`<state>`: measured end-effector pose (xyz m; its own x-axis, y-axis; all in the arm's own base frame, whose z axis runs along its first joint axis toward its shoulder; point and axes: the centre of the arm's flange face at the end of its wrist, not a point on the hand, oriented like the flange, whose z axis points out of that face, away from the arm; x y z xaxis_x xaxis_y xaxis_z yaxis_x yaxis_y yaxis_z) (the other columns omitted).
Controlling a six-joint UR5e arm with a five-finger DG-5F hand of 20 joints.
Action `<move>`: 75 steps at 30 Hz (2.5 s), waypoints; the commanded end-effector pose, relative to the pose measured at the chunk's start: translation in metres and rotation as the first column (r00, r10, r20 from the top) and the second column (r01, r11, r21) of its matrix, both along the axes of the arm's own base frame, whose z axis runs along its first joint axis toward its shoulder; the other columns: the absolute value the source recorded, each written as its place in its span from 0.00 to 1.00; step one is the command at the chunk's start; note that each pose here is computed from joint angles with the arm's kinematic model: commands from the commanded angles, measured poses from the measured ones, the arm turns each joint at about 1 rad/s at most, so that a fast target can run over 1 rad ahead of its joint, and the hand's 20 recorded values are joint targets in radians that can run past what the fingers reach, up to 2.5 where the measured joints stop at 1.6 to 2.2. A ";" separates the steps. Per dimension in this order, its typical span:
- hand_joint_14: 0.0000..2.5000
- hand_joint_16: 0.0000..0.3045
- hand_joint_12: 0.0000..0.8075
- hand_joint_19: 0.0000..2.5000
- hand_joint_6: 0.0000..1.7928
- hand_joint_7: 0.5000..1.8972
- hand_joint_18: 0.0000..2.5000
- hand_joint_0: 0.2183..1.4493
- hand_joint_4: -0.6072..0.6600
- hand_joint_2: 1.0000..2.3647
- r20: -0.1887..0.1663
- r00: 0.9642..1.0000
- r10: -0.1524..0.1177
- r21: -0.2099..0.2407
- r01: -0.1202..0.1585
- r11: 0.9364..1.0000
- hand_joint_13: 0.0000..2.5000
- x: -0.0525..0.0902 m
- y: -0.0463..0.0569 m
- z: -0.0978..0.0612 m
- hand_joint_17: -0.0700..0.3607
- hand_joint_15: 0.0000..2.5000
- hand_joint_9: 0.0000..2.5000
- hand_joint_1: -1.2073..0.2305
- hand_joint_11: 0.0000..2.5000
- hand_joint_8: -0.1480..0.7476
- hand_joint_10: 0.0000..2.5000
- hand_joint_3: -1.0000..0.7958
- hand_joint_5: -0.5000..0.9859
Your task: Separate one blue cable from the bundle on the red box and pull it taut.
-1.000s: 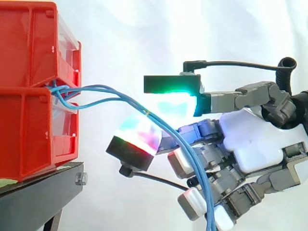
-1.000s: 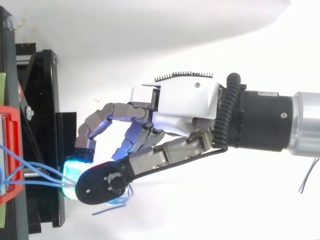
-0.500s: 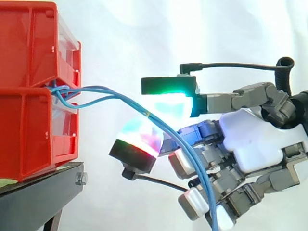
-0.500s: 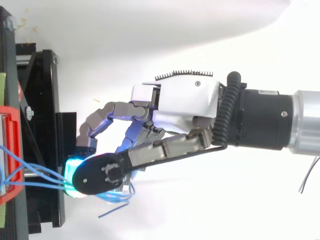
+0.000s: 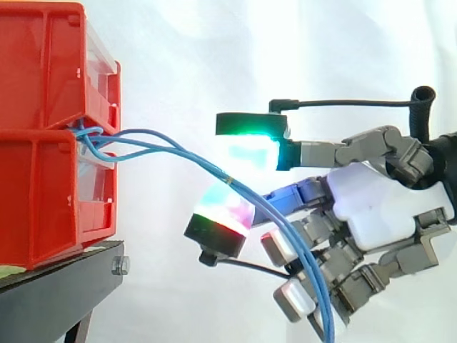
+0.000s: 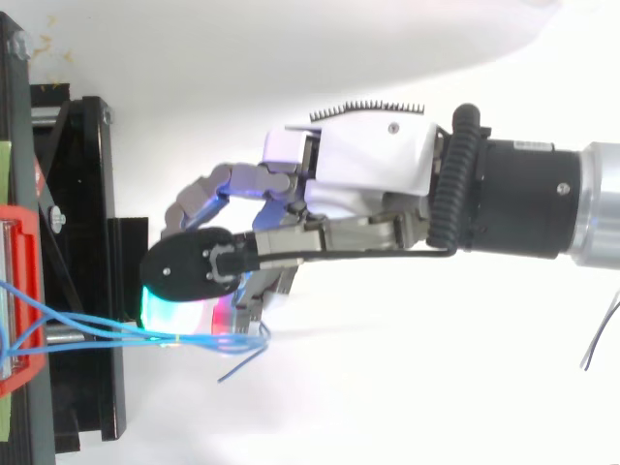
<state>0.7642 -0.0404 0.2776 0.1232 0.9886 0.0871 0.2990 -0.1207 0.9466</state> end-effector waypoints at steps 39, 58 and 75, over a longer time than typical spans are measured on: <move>0.01 0.15 0.45 0.24 0.28 0.46 0.34 0.19 0.62 0.00 0.299 0.954 0.019 -0.133 0.022 0.991 0.37 -0.002 -0.002 -0.045 0.41 0.27 0.45 0.50 0.21 0.37 0.01 0.28 0.28; 0.01 0.16 0.45 0.23 0.28 0.30 0.33 0.19 0.67 0.00 0.402 0.915 0.037 -0.360 0.120 0.925 0.36 0.020 0.010 -0.070 0.41 0.27 0.42 0.50 0.20 0.37 0.01 0.28 0.26; 0.01 0.15 0.44 0.24 0.28 0.35 0.33 0.20 0.68 0.00 0.445 0.893 0.066 -0.505 0.190 0.842 0.36 0.035 0.027 -0.106 0.40 0.26 0.43 0.49 0.20 0.37 0.01 0.28 0.27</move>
<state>0.7985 -0.0152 0.1818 0.2590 0.8952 -0.3627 -0.1547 0.4091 0.8993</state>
